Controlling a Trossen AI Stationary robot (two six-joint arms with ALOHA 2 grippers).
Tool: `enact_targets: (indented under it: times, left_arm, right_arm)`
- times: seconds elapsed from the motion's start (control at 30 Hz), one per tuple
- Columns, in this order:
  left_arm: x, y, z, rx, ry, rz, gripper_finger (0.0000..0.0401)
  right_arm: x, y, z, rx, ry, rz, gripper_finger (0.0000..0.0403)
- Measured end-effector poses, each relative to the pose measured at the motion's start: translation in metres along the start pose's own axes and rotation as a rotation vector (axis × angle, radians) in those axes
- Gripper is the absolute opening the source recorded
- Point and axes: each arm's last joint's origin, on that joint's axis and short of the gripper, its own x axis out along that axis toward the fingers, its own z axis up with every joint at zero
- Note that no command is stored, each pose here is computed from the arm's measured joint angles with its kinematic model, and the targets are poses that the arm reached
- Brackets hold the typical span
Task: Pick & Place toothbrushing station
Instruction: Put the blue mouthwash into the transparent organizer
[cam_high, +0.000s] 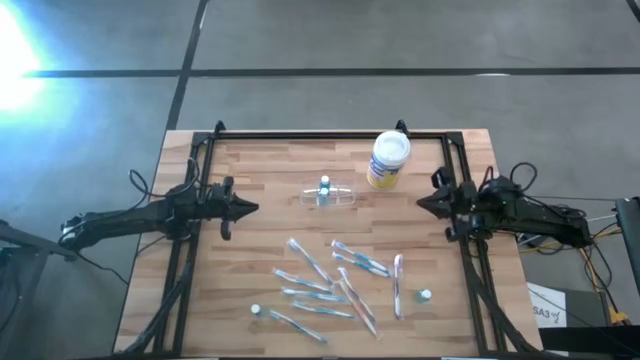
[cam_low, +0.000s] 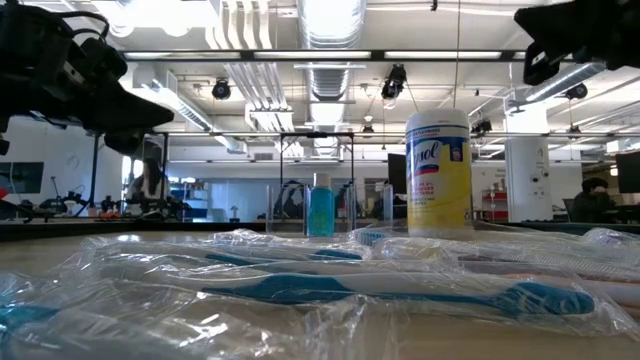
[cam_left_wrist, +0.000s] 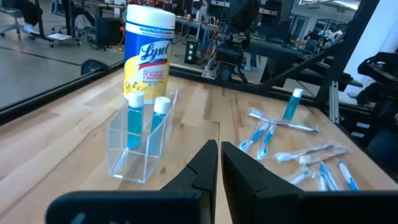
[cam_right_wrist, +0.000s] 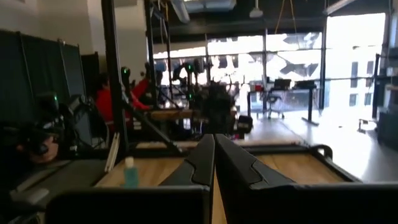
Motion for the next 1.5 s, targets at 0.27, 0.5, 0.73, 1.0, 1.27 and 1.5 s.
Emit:
enact_targets:
  times: [0.27, 0.5, 0.73, 1.0, 1.27, 1.5]
  left_arm:
    - [0.0, 0.0, 0.0, 0.001, -0.006, 0.003, 0.0026]
    - [0.0, 0.0, 0.002, -0.061, -0.017, 0.0, 0.0026]
    - [-0.001, -0.002, 0.007, -0.084, -0.019, -0.026, 0.0026]
    - [-0.001, -0.002, 0.009, -0.064, -0.021, -0.027, 0.0026]
    - [-0.001, -0.002, 0.008, -0.052, -0.015, -0.025, 0.0026]
    - [-0.001, -0.002, 0.007, -0.026, -0.004, -0.023, 0.0026]
  right_arm:
    - [0.0, 0.0, -0.002, 0.004, 0.018, -0.003, 0.0011]
    - [-0.001, -0.002, 0.019, 0.021, 0.059, -0.156, 0.0011]
    - [0.003, -0.001, 0.054, 0.12, 0.328, -0.29, 0.0011]
    - [0.023, -0.004, 0.08, 0.284, 0.758, -0.485, 0.0011]
    - [0.045, -0.004, 0.092, 0.318, 0.964, -0.498, 0.0013]
    - [0.063, 0.002, 0.091, 0.355, 1.111, -0.498, 0.0057]
